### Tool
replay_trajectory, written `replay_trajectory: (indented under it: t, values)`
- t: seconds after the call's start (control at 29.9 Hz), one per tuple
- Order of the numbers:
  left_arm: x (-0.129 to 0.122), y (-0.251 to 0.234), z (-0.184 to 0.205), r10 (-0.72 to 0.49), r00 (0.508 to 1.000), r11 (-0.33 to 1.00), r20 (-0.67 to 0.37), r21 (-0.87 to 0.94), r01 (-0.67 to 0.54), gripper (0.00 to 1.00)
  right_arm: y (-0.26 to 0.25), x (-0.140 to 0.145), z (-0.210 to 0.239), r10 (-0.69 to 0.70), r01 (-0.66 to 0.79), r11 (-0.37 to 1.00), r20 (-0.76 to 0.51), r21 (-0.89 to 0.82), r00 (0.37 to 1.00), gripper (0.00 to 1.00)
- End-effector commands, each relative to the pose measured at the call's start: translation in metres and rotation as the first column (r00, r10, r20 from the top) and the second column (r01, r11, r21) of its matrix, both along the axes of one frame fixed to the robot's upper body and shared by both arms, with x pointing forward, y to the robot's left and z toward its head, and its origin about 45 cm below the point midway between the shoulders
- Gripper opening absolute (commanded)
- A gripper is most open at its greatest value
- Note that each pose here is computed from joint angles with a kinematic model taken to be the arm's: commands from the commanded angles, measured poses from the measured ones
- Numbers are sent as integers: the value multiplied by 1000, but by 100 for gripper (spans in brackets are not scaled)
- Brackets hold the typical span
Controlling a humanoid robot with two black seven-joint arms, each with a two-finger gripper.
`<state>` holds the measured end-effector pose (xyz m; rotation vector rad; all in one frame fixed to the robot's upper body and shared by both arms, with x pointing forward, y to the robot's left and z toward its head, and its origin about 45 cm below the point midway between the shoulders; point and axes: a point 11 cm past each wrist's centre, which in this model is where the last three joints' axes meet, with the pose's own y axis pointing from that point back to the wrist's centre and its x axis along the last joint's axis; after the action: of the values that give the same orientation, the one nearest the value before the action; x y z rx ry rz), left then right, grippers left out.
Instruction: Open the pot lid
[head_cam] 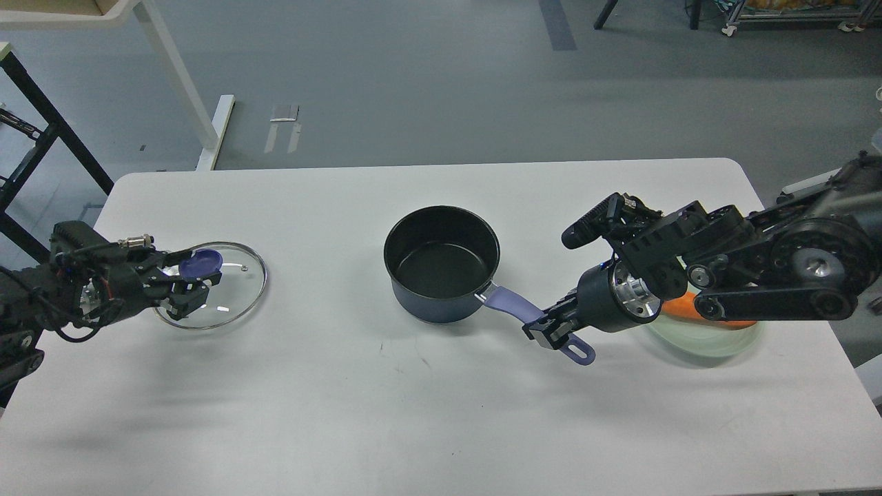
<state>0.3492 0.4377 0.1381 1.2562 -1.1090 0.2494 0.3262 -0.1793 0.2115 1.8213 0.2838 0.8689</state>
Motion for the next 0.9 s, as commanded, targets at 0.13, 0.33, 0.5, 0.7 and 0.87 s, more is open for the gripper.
replay_trajectory:
  t: [0.13, 0.33, 0.5, 0.7, 0.87]
  values:
    - [0, -1, -1, -1, 1000, 1000, 1, -3, 1, 74, -1, 0, -1, -3, 3, 1000, 0, -2, 1000, 32]
    - [1, -4, -2, -6, 1000, 1000, -1, -7, 6, 84, -1, 1, 0, -4, 4, 1000, 1, 0, 1000, 33]
    - [3, -5, 0, -3, 1000, 1000, 9, -14, 3, 87, -2, 0, 0, -6, 6, 1000, 0, 0, 1000, 41]
    - [14, -3, 14, 94, 992, 990, 84, -114, -84, 99, -1, 1, 0, -8, 8, 1000, 1, 3, 1000, 65]
    - [26, 4, 29, 255, 960, 941, 117, -257, -219, 99, -2, 2, 1, -8, 8, 1000, 4, 3, 1000, 70]
